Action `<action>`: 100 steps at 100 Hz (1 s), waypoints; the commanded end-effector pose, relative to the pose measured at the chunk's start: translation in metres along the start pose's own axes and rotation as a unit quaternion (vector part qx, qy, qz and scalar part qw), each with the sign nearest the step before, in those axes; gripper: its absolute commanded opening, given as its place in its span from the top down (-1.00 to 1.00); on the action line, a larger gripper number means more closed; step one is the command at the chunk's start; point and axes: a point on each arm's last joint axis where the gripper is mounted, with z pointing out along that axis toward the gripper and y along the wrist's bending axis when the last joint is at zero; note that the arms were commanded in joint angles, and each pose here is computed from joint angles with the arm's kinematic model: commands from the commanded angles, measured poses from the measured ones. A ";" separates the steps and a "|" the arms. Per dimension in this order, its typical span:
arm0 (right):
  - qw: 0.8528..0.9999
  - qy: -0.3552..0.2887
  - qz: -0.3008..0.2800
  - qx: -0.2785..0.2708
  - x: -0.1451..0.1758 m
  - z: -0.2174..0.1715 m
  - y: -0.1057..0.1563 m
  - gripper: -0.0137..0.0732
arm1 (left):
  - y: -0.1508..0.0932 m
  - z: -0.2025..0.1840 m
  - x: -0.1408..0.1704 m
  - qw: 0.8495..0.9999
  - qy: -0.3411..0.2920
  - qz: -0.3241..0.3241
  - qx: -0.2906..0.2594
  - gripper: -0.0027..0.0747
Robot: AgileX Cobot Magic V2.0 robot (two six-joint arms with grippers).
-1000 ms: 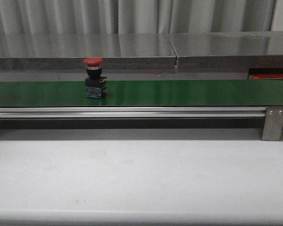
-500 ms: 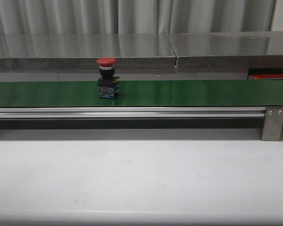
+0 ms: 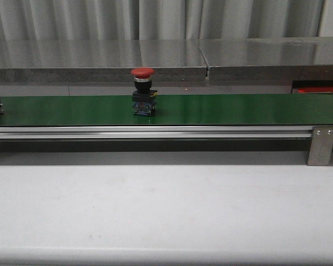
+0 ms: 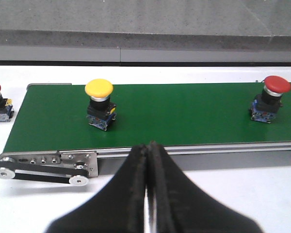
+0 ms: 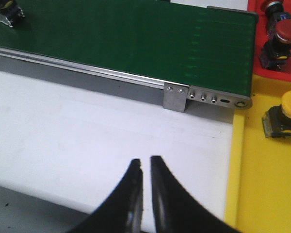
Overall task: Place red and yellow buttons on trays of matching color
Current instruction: 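Lower the right gripper toward the red button on the belt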
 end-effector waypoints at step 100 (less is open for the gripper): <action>0.985 0.061 -0.073 -0.143 -0.137 0.169 0.047 -0.66 | 0.002 -0.003 -0.011 0.999 -0.040 -0.010 -0.013 0.98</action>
